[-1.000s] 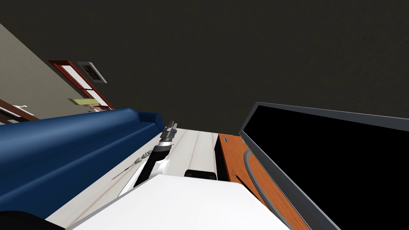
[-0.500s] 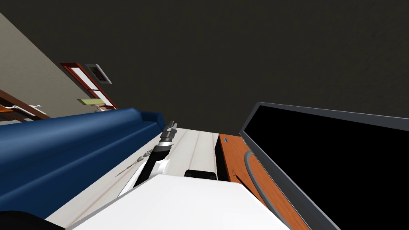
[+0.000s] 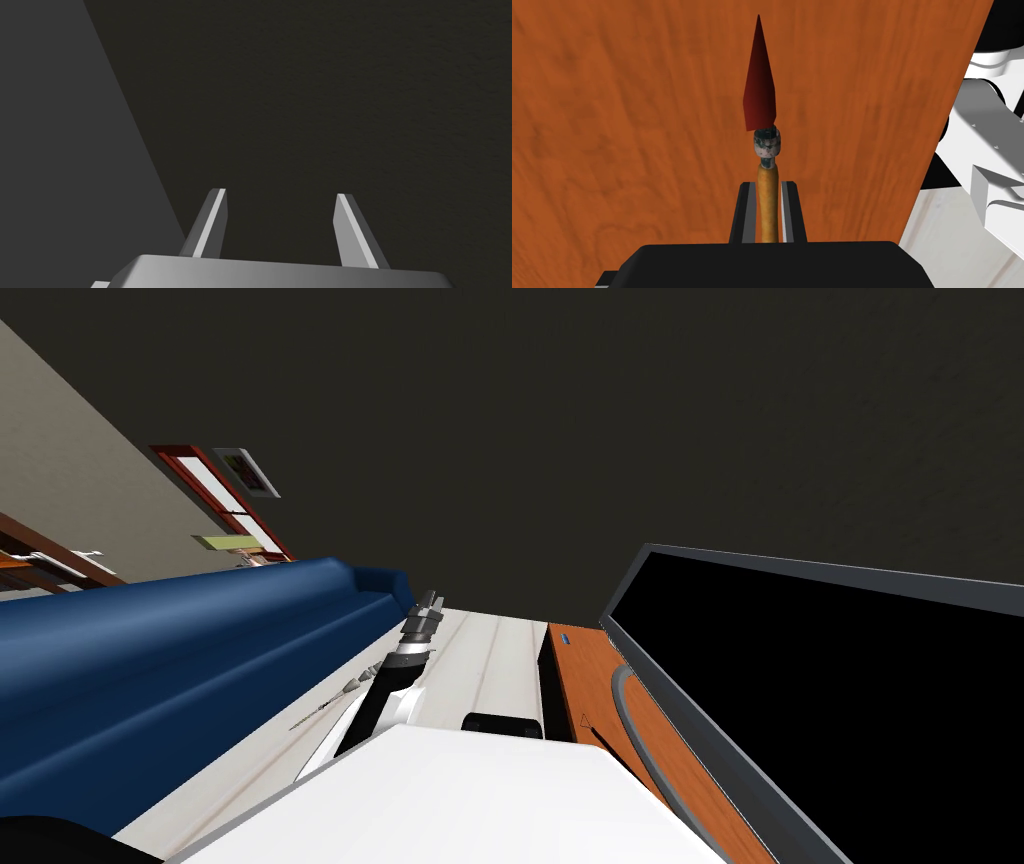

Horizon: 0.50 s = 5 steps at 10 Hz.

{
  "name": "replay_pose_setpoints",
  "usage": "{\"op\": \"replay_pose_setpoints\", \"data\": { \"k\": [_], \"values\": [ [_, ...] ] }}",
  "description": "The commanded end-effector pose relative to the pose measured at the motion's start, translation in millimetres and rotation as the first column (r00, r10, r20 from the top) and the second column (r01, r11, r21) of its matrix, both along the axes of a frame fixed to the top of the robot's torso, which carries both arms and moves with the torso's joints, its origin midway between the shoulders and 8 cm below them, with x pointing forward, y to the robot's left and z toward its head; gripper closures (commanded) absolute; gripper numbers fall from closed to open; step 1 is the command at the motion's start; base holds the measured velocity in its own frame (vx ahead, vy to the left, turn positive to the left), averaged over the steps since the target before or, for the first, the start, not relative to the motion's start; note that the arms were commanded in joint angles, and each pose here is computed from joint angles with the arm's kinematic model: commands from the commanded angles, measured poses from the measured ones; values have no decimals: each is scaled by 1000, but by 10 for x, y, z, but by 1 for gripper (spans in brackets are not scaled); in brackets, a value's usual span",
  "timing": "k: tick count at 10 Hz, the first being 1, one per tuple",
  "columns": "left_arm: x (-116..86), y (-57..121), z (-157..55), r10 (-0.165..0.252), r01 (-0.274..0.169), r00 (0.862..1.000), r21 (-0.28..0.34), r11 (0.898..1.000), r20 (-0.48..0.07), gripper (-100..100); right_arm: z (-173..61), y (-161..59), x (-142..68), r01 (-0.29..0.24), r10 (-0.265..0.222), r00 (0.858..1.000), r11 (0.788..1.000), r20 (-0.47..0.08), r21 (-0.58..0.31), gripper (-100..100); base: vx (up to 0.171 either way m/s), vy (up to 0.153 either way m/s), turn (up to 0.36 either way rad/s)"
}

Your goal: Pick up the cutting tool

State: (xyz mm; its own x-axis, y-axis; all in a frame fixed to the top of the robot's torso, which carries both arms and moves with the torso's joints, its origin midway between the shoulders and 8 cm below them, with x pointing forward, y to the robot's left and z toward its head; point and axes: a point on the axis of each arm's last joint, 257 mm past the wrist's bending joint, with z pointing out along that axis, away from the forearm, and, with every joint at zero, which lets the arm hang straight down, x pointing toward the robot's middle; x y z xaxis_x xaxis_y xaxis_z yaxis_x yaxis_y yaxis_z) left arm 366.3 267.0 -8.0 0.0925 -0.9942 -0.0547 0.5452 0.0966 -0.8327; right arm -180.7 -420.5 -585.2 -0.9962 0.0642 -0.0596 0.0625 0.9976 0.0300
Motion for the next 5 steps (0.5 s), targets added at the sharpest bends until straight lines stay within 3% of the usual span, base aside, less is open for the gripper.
{"op": "replay_pose_setpoints", "data": {
  "k": [1, 4, 5],
  "values": [
    [0, 0, 0, 0, 0, 1000, 0, 1000, 0, 0, 94, -81, -20, -9, 9, 1000, 1000, 1, 0, 100, 0, -10, -48],
    [0, 0, 0, 0, 0, 1000, 0, 1000, 0, 0, 165, -152, -38, -16, 16, 1000, 1000, 0, -2, 100, 14, 4, -45],
    [0, 0, 0, 0, 0, 1000, 0, 1000, 0, 0, 173, -159, -42, -17, 17, 1000, 1000, -1, -2, 0, 0, 0, 0]
  ]
}}
